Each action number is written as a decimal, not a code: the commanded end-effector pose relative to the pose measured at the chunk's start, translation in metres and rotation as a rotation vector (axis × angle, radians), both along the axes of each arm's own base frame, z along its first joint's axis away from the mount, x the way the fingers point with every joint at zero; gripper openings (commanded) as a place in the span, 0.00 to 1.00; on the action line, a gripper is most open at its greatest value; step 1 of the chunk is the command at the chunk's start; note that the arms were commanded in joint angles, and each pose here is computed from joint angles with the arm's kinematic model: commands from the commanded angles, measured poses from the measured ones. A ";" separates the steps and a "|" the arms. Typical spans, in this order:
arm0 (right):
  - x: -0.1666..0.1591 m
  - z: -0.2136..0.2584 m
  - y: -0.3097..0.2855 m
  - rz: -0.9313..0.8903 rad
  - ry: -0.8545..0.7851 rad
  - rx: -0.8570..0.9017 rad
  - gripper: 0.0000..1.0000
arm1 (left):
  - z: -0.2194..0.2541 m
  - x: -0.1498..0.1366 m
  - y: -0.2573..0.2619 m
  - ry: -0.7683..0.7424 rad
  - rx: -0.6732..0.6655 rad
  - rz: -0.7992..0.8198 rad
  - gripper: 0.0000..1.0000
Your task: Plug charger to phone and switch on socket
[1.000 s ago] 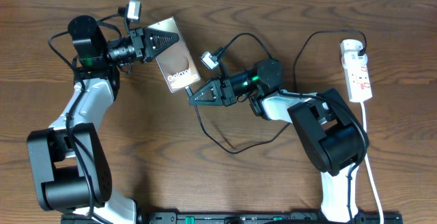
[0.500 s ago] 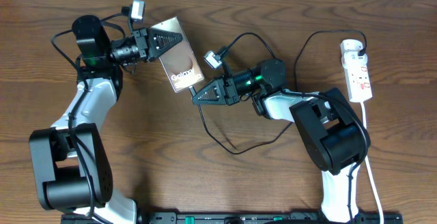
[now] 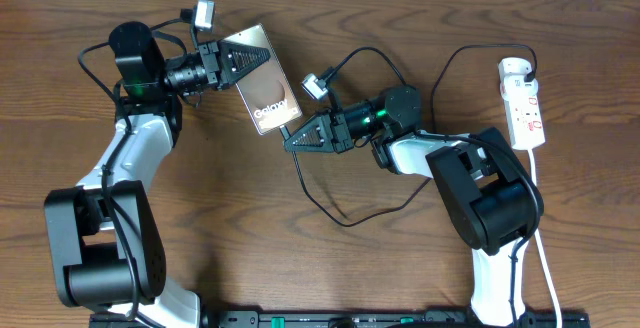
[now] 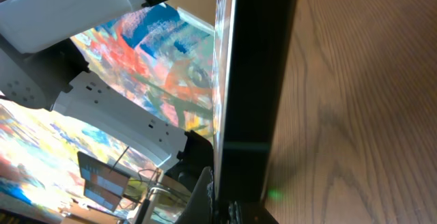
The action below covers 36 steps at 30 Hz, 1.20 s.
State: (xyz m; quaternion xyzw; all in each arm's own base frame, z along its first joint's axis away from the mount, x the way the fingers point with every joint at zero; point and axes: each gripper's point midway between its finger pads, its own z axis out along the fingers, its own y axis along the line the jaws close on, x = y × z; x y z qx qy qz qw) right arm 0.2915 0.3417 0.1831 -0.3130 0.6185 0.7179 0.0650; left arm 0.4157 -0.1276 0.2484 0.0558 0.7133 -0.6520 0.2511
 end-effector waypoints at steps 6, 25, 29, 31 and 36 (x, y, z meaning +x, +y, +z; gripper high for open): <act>0.049 0.021 -0.007 -0.222 -0.002 0.085 0.01 | 0.000 -0.030 -0.019 -0.006 -0.015 -0.169 0.07; 0.041 0.020 -0.008 -0.180 -0.001 0.072 0.98 | 0.000 -0.029 -0.019 -0.008 -0.015 -0.168 0.08; 0.040 0.020 -0.008 -0.177 -0.001 0.071 0.99 | 0.000 -0.029 -0.019 -0.011 -0.014 -0.168 0.07; 0.040 0.020 -0.008 -0.176 -0.001 0.070 0.99 | 0.000 -0.029 -0.018 -0.017 -0.013 -0.166 0.07; 0.037 0.018 -0.008 -0.159 -0.004 0.063 0.99 | -0.004 -0.013 -0.005 -0.002 -0.002 -0.065 0.07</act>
